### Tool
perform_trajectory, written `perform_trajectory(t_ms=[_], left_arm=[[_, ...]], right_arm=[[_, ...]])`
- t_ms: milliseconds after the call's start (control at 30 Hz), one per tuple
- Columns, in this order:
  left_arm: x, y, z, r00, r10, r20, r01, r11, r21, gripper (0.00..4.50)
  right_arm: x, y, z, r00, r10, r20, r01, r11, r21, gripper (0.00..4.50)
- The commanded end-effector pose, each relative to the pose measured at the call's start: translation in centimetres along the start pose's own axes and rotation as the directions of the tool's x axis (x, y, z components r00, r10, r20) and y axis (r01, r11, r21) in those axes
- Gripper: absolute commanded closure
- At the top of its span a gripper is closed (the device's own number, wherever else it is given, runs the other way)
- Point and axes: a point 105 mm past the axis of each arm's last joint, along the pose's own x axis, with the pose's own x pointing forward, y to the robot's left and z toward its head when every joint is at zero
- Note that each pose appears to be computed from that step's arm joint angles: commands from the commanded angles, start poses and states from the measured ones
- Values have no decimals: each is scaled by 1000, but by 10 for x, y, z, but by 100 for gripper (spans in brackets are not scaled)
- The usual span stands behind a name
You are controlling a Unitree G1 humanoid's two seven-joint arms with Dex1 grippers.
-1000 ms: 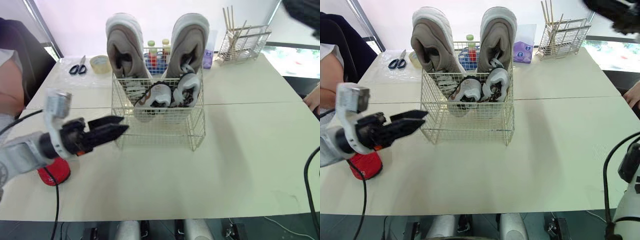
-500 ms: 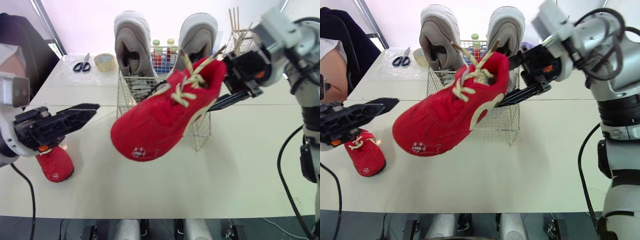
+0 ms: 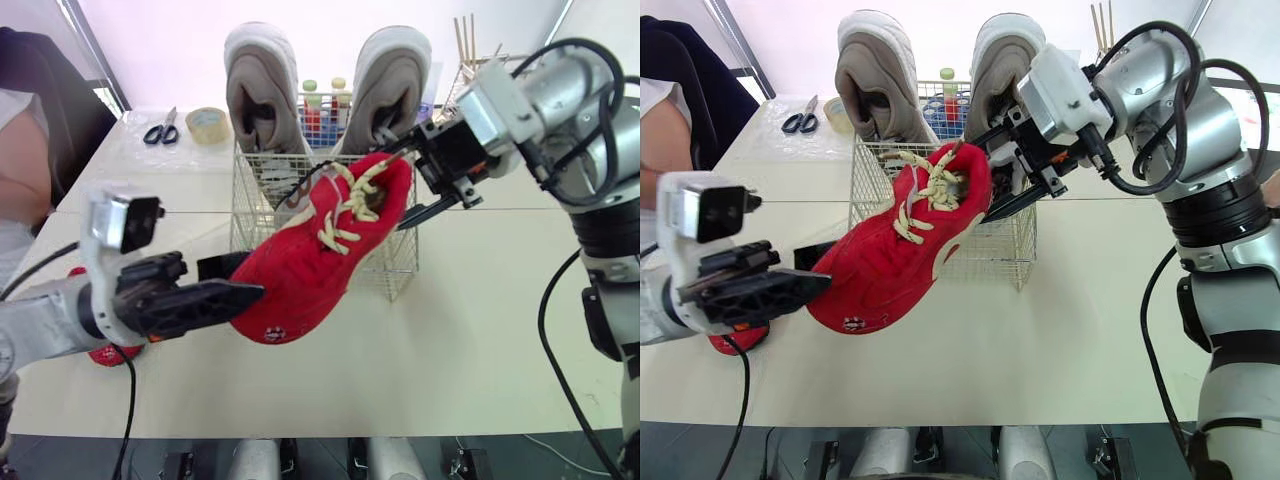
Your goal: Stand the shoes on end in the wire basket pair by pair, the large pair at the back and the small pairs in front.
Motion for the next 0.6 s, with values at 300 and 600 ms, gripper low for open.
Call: perform_trajectory(t_ms=[300,600], left_arm=[[8,7,1,999,-23,41,24,999,-46,325],[0,-1,21,974,-49,221,40,998,48,417]], right_arm=[[-8,2,11,999,-27,-23,26,999,-25,256],[-66,-10,-35,913,-358,-195,397,890,226,8]])
